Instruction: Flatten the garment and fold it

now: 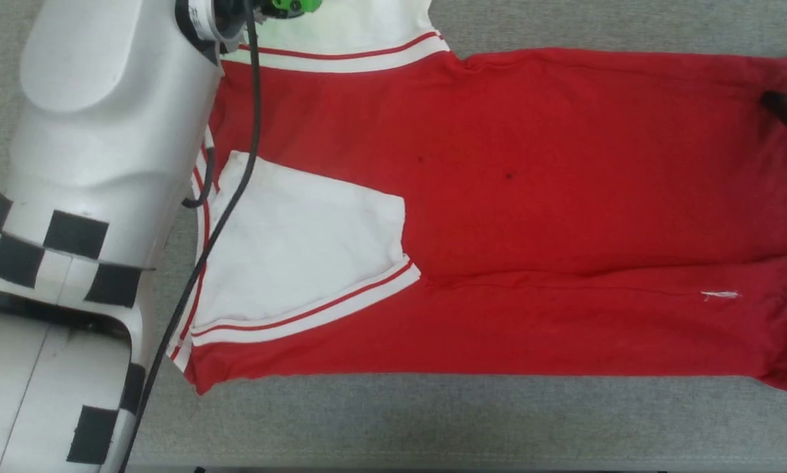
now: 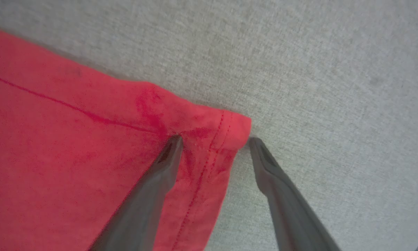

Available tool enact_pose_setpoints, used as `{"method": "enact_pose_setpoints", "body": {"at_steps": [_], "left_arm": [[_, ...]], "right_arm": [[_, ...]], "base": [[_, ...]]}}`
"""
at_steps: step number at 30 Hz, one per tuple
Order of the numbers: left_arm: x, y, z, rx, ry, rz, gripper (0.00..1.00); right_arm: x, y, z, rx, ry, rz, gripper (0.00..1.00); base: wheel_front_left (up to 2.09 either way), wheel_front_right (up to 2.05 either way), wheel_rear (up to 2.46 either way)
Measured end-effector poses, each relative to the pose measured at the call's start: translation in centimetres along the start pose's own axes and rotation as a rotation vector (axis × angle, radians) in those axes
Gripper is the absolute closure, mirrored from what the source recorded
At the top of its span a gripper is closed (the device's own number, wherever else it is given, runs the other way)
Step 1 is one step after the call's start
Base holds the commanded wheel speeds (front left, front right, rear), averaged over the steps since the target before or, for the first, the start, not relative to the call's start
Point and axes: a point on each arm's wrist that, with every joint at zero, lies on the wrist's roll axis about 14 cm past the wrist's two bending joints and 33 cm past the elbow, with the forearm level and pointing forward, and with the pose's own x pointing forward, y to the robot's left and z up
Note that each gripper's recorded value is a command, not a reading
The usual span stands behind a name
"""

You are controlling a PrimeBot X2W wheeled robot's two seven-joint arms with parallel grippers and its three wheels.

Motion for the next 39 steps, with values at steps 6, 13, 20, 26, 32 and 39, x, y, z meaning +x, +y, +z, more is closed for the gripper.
{"method": "enact_pose_setpoints", "body": {"at_steps": [6, 13, 20, 26, 32, 39], "left_arm": [[-0.3, 0.0, -0.3, -0.012, -0.010, -0.014, 1.00], [-2.8, -0.7, 1.6, -0.048, -0.129, -0.060, 1.00], [-8.0, -1.7, 3.5, -0.070, -0.282, -0.117, 1.00], [-12.9, -3.1, 2.3, -0.076, -0.361, -0.165, 1.00], [-16.9, -4.1, -0.6, -0.081, -0.389, -0.172, 1.00], [-19.5, -4.1, -5.9, -0.201, -0.380, -0.168, 1.00]], "right_arm": [[0.0, -0.1, 0.2, 0.027, -0.007, 0.024, 1.00], [-1.2, -0.2, 0.8, 0.102, -0.112, 0.032, 1.00], [-4.4, -0.8, 1.1, 0.165, -0.246, 0.021, 1.00], [-7.1, -0.8, -1.2, 0.218, -0.301, 0.011, 1.00], [-9.0, 0.0, -3.4, 0.253, -0.329, 0.018, 1.00], [-10.1, 1.4, -5.6, 0.276, -0.346, 0.032, 1.00]], "base": [[0.00, 0.00, 0.00], [0.00, 0.00, 0.00], [0.00, 0.00, 0.00], [0.00, 0.00, 0.00], [0.00, 0.00, 0.00], [0.00, 0.00, 0.00]]}}
